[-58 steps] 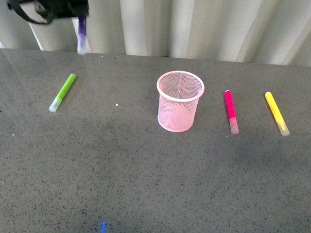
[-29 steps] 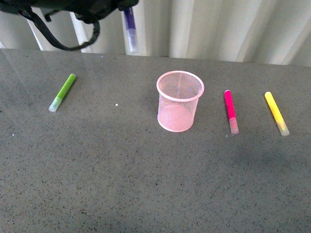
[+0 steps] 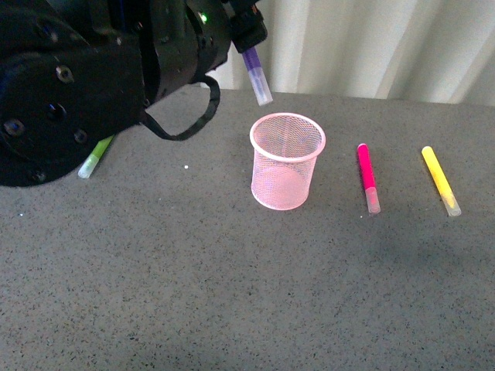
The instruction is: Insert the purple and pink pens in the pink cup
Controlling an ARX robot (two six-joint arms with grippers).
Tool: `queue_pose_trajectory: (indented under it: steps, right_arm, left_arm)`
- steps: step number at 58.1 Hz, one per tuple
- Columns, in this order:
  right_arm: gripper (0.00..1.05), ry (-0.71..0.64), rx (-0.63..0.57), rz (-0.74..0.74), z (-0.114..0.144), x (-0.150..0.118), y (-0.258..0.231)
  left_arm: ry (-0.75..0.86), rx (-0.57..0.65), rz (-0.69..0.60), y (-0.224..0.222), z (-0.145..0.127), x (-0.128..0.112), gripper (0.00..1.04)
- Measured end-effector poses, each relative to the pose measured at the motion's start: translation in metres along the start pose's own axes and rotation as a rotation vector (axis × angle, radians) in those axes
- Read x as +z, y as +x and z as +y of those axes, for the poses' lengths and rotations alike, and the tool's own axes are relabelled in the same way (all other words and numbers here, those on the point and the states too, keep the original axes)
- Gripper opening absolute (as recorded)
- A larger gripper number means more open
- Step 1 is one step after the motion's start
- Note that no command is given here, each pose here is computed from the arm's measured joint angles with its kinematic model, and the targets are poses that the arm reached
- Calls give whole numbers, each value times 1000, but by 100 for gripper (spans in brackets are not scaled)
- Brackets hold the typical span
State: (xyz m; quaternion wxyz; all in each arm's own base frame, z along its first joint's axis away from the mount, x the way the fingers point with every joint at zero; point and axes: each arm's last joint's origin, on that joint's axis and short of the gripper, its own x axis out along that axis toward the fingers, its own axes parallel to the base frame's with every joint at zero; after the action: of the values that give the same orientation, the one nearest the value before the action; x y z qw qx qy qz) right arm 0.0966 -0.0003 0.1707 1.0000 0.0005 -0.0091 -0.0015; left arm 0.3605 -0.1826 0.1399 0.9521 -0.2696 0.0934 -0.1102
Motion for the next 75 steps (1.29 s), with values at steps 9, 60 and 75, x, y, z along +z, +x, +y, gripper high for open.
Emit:
queue_pose_trajectory:
  steps: [9, 60, 75]
  right_arm:
    - [98, 0, 0, 0, 0, 0, 0]
    - [98, 0, 0, 0, 0, 0, 0]
    - [98, 0, 0, 0, 0, 0, 0]
  left_arm:
    - [-28, -14, -10, 5, 2, -15, 13]
    - [0, -30, -56, 8, 18, -34, 67]
    - [37, -62, -42, -12, 29, -4, 98]
